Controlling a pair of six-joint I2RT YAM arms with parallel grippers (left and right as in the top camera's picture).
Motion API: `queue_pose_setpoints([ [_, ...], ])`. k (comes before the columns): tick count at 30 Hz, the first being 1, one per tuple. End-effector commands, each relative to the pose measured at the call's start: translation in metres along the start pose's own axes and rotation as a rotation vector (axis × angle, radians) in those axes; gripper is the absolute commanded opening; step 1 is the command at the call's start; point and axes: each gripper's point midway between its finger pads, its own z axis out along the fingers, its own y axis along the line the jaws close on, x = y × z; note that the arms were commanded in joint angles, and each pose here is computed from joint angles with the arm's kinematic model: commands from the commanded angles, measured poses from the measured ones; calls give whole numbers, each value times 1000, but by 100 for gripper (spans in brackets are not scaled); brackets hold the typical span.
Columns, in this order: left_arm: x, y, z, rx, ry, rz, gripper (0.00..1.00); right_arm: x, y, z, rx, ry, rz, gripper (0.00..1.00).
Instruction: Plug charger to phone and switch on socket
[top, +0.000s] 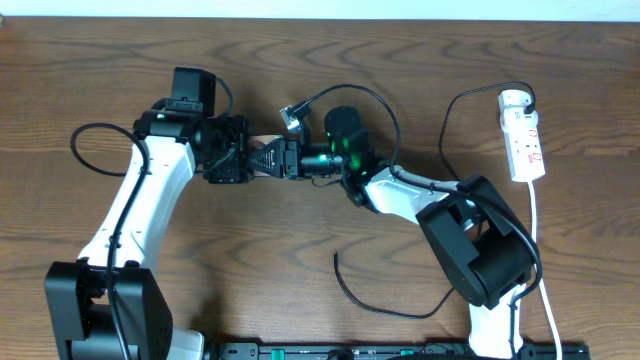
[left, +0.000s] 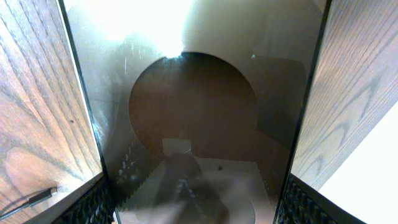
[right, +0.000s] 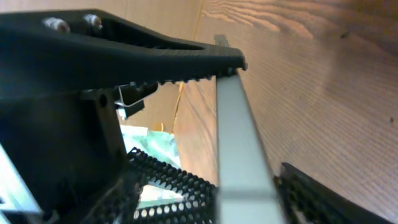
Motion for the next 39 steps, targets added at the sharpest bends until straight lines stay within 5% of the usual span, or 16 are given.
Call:
queue_pose_setpoints([
  [1,5,-5,-8,30,-3,10,7,-4,7,3,-5,-10,-15,65],
  [39,1,-3,-7,23,-37,62,7,-4,6,3,-5,-10,-15,22],
])
